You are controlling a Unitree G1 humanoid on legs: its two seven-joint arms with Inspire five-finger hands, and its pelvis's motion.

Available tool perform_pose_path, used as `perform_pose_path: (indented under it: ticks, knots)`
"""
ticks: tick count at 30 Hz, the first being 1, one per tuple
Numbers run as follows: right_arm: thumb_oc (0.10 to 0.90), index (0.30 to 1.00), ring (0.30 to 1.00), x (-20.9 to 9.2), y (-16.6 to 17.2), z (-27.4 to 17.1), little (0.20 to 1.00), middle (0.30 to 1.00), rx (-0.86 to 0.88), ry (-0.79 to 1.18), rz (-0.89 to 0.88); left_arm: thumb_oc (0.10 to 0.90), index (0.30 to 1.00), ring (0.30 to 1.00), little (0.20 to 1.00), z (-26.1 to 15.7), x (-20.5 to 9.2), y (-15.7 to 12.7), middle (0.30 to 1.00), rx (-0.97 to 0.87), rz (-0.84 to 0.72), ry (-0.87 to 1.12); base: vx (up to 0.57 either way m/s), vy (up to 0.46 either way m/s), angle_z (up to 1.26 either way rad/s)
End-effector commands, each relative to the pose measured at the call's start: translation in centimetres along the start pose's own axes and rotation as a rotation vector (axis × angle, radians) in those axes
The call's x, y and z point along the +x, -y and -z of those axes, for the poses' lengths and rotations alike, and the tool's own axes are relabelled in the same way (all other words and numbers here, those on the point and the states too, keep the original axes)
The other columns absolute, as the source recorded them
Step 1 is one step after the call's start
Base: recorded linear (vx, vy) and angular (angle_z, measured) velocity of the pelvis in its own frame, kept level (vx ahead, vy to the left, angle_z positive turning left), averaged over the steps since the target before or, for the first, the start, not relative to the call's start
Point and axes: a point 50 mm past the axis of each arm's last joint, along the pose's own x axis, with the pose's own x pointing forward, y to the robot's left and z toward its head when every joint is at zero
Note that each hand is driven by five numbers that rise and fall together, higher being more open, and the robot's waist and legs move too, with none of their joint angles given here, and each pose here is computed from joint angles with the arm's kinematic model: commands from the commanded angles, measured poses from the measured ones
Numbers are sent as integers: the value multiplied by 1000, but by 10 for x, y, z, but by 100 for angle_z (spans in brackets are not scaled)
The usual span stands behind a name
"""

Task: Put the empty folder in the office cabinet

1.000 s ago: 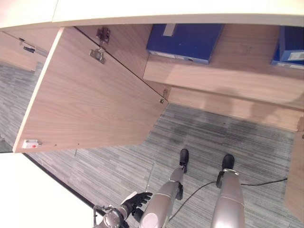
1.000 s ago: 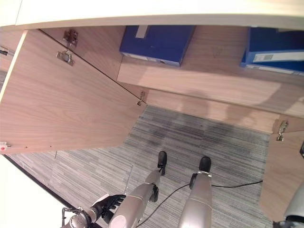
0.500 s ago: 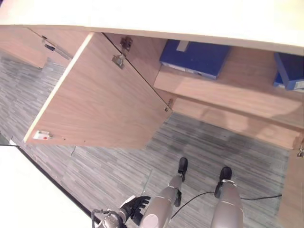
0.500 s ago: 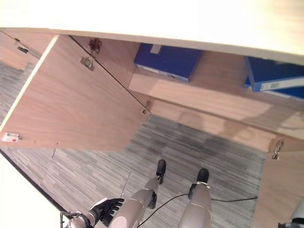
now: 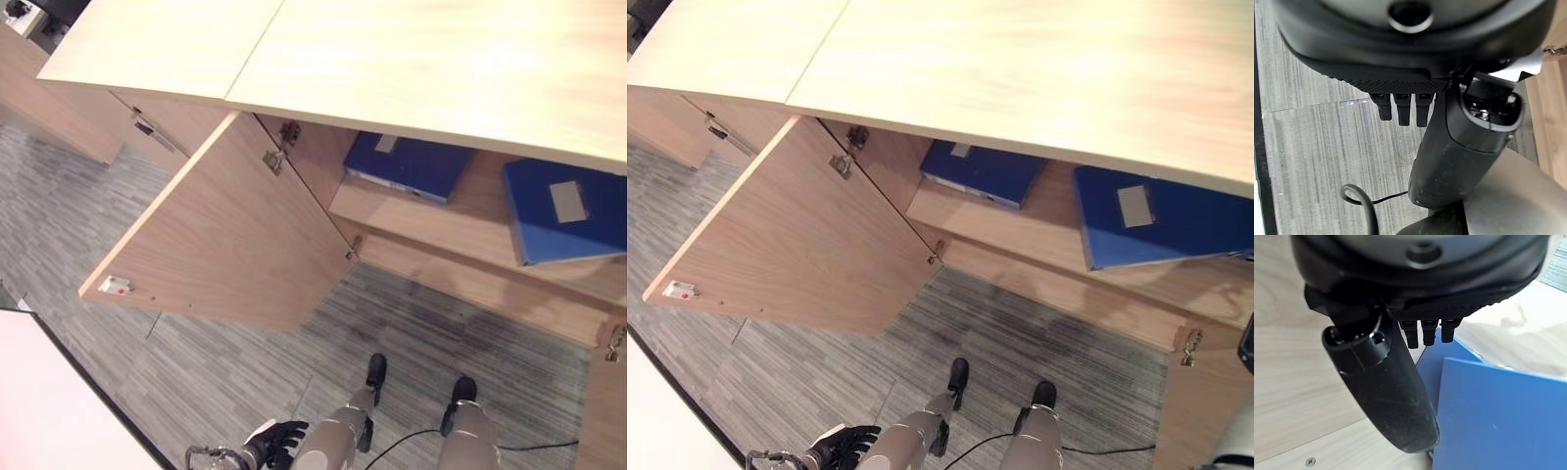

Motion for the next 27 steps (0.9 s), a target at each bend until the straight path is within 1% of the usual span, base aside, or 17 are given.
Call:
perform_pose_path:
  ticks: [1, 15, 16, 17, 18, 22, 27]
  knots:
    - [800, 900, 900, -4, 17, -50, 900, 900, 4, 204, 40, 800, 900, 900, 900, 21, -4, 10, 900, -20, 54, -78, 0, 0, 0]
    - [800, 900, 900, 3, 9, -24, 900, 900, 30, 195, -30, 800, 900, 900, 900, 24, -3, 13, 900, -48, 43, -83, -3, 11, -2]
    - [612, 618, 618, 4, 8, -20, 618, 618, 39, 192, -40, 800, 900, 900, 900, 23, -3, 13, 900, -56, 42, -81, 0, 0, 0]
    - [576, 564, 564, 4, 5, -18, 564, 564, 65, 195, -56, 800, 900, 900, 900, 22, -2, 13, 900, -62, 39, -74, 0, 0, 0]
    - [400, 300, 300, 4, 2, -14, 300, 300, 87, 199, -70, 800, 900, 900, 900, 21, -1, 14, 900, -69, 37, -71, 0, 0, 0]
    - [400, 300, 300, 7, -3, 7, 300, 300, 167, 176, -106, 800, 900, 900, 900, 17, 2, 15, 900, -82, 28, -58, -3, 11, -2]
    - [400, 300, 300, 12, 3, 26, 300, 300, 194, 136, -87, 800, 900, 900, 900, 18, 3, 15, 900, -77, 23, -66, -4, 4, -1]
